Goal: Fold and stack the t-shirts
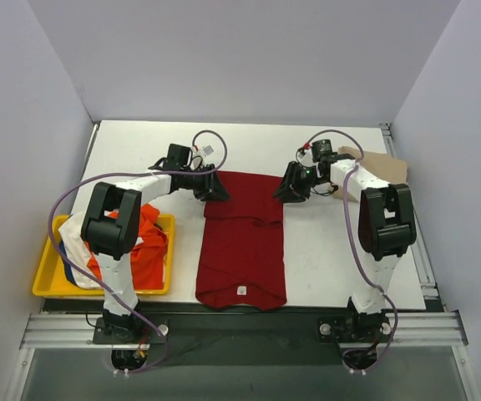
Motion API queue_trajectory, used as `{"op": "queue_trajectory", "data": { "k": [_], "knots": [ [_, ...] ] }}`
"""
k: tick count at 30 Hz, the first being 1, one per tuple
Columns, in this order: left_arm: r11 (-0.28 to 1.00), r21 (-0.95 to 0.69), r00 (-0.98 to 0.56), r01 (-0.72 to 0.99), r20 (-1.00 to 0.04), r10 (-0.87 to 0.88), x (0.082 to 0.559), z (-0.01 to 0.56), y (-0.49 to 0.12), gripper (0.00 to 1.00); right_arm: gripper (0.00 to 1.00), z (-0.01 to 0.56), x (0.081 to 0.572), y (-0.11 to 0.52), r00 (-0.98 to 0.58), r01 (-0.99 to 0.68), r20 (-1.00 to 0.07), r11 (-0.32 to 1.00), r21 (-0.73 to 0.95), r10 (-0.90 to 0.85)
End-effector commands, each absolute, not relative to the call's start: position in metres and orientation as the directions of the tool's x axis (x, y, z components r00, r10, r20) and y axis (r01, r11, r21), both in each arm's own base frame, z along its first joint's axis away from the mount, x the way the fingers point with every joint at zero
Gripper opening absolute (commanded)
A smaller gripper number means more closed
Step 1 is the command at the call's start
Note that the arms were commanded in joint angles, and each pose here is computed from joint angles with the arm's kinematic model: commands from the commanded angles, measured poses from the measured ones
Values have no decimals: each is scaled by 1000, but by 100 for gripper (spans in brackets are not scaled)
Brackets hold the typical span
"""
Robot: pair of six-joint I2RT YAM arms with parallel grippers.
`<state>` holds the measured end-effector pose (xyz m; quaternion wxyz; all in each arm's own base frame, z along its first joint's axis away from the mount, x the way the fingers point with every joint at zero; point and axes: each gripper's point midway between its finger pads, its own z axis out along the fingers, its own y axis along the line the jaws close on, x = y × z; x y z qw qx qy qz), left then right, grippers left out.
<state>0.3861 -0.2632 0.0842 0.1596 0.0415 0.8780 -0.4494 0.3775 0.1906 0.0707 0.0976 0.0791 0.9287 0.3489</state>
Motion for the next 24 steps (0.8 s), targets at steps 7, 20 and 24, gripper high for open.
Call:
{"op": "queue_trajectory", "data": {
  "k": [7,20,24],
  "knots": [
    [639,-753,-954,158,-283,-98,386,62,-259,40,33,38,338,198,-986,145,32,747,649,164],
    [643,-742,-934,188,-337,-116,399,86,-255,41,32,18,333,169,-976,209,63,814,542,208],
    [644,-741,-904,189,-388,-181,426,109,-241,42,33,40,350,167,-973,198,18,794,574,229]
  ]
}}
